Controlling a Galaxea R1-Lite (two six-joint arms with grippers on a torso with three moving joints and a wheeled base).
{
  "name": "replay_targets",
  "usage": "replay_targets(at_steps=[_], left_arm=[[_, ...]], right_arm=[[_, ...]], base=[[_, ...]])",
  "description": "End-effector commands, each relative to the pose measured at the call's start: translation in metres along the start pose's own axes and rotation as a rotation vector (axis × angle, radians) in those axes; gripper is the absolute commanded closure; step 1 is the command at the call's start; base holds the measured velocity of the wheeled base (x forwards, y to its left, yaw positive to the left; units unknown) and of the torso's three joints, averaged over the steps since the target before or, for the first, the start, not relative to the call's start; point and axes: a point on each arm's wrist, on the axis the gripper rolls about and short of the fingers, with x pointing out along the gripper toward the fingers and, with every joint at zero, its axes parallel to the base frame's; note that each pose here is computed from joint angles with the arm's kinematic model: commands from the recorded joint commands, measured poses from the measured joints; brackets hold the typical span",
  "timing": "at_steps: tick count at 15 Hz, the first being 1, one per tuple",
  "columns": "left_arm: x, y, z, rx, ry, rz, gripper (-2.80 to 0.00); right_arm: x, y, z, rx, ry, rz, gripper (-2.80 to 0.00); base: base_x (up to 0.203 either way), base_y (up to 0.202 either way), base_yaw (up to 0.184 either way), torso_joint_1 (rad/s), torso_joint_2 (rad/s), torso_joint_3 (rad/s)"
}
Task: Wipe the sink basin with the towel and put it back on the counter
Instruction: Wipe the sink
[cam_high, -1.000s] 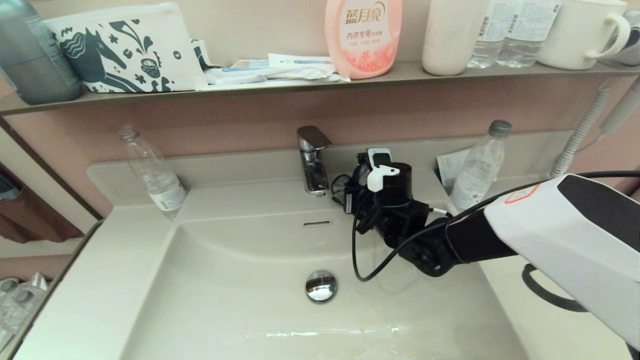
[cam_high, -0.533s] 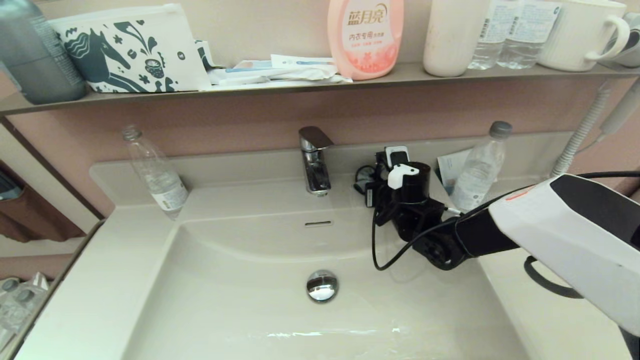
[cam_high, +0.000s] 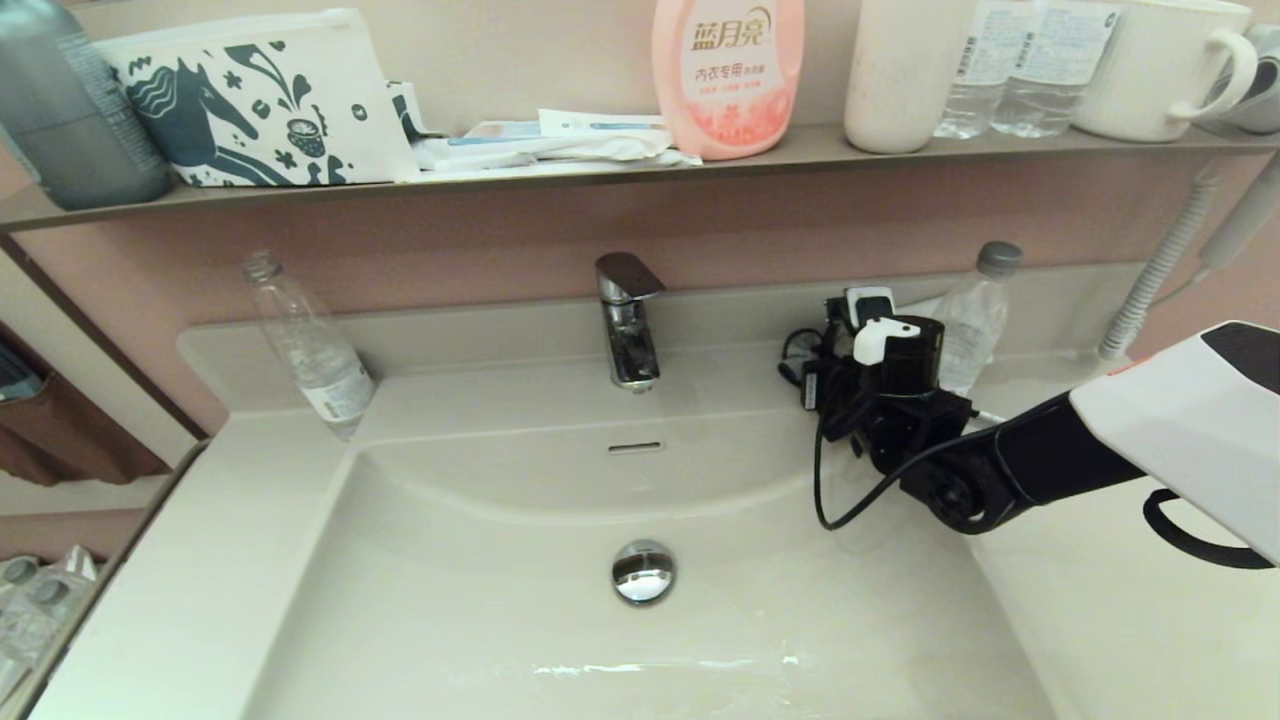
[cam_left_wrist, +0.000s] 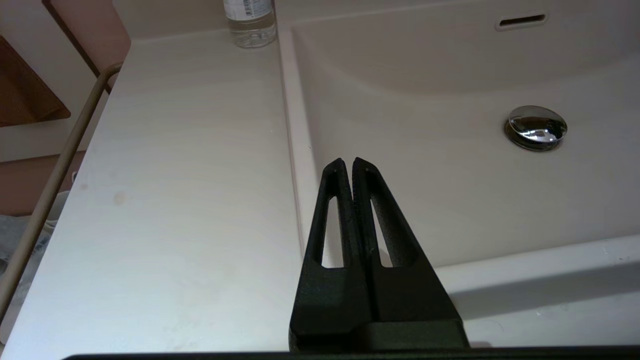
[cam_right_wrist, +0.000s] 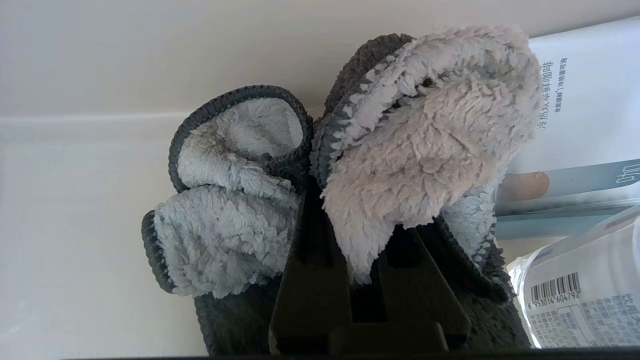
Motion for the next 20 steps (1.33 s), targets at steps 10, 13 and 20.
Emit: replay_targets(at_steps=[10, 13, 20], left_arm=[[0.000, 0.000, 0.000, 0.000, 0.000, 0.000, 0.00], [0.000, 0.000, 0.000, 0.000, 0.000, 0.000, 0.00], [0.000, 0.000, 0.000, 0.000, 0.000, 0.000, 0.00]], right_arm=[[-0.044, 0.131, 0.015, -0.020, -0.056, 0.284, 0.00], [-0.035, 0.133, 0.014, -0.041, -0.026, 0.254, 0.00], [-0.007, 0.050, 0.034, -0.028, 0.007, 0.076, 0.00]], base=[[0.000, 0.000, 0.000, 0.000, 0.00, 0.000], [0.000, 0.000, 0.000, 0.000, 0.00, 0.000], [0.000, 0.000, 0.000, 0.000, 0.00, 0.000]])
